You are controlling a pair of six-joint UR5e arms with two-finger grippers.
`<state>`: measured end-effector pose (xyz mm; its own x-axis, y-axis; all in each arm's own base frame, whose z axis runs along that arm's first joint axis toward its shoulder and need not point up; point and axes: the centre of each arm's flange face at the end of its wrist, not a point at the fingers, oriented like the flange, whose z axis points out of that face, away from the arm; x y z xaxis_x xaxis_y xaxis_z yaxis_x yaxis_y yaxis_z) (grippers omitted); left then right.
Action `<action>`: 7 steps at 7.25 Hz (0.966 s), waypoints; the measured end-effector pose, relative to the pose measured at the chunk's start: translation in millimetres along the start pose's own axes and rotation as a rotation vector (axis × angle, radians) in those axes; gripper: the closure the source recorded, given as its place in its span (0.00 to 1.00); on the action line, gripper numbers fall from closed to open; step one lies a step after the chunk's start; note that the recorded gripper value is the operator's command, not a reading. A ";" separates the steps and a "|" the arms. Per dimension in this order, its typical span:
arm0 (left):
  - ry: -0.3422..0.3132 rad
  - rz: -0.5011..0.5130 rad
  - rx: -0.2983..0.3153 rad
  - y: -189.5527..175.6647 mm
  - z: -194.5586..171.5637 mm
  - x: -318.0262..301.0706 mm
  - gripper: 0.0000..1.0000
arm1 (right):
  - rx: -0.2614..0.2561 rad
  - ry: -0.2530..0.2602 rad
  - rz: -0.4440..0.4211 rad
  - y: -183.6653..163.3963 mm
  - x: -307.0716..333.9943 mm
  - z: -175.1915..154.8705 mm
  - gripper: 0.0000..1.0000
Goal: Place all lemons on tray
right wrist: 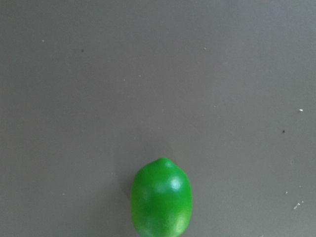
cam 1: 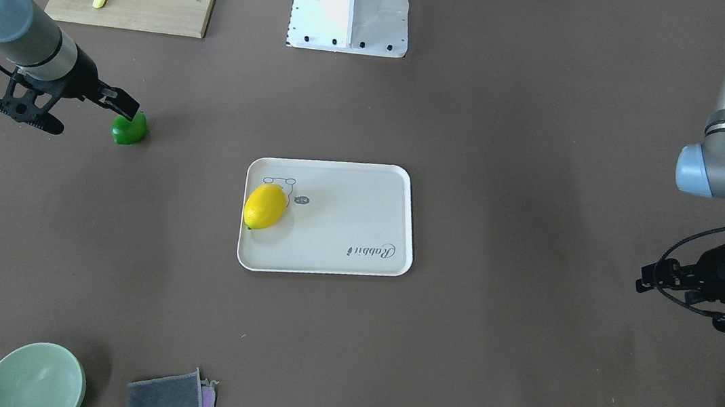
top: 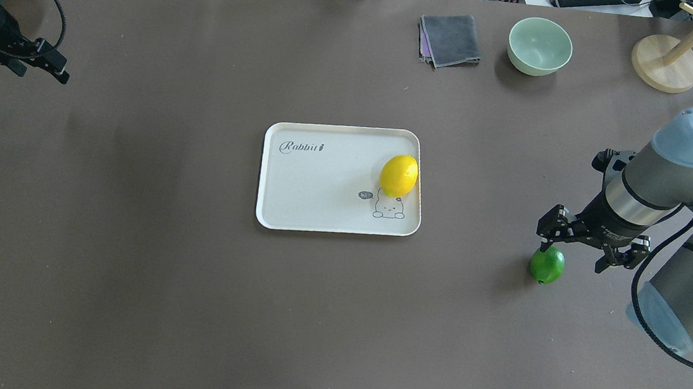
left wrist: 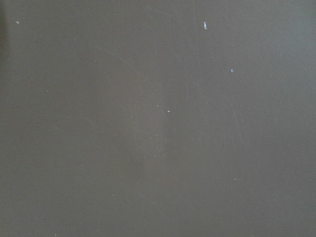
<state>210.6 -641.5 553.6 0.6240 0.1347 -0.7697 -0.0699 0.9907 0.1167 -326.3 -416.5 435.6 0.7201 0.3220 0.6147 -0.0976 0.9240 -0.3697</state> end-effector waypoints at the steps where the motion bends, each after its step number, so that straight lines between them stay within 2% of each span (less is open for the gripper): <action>1: 0.000 -0.001 -0.001 0.3 0.4 -0.6 0.02 | 0.016 -0.001 -0.011 1.3 -5.5 11.5 0.00; 3: 0.000 -0.005 0.000 0.0 0.0 0.0 0.02 | 0.046 0.001 -0.051 1.8 -10.3 36.3 0.00; 5: 0.000 -0.003 -0.001 0.8 0.7 -1.1 0.02 | 0.050 0.002 -0.065 4.9 -12.2 44.1 0.48; 6: -0.001 -0.003 -0.001 1.1 1.0 -1.6 0.02 | 0.049 0.004 -0.069 6.3 -13.0 46.0 0.56; 7: -0.001 -0.003 -0.002 1.3 1.2 -1.9 0.02 | 0.049 0.005 -0.076 7.1 -13.5 46.8 0.72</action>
<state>210.2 -640.5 555.9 0.6249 0.1315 -0.7695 -0.0692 0.9912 0.1131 -368.9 -404.6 457.4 0.7299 0.2496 0.6363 -0.0761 0.9548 -0.2873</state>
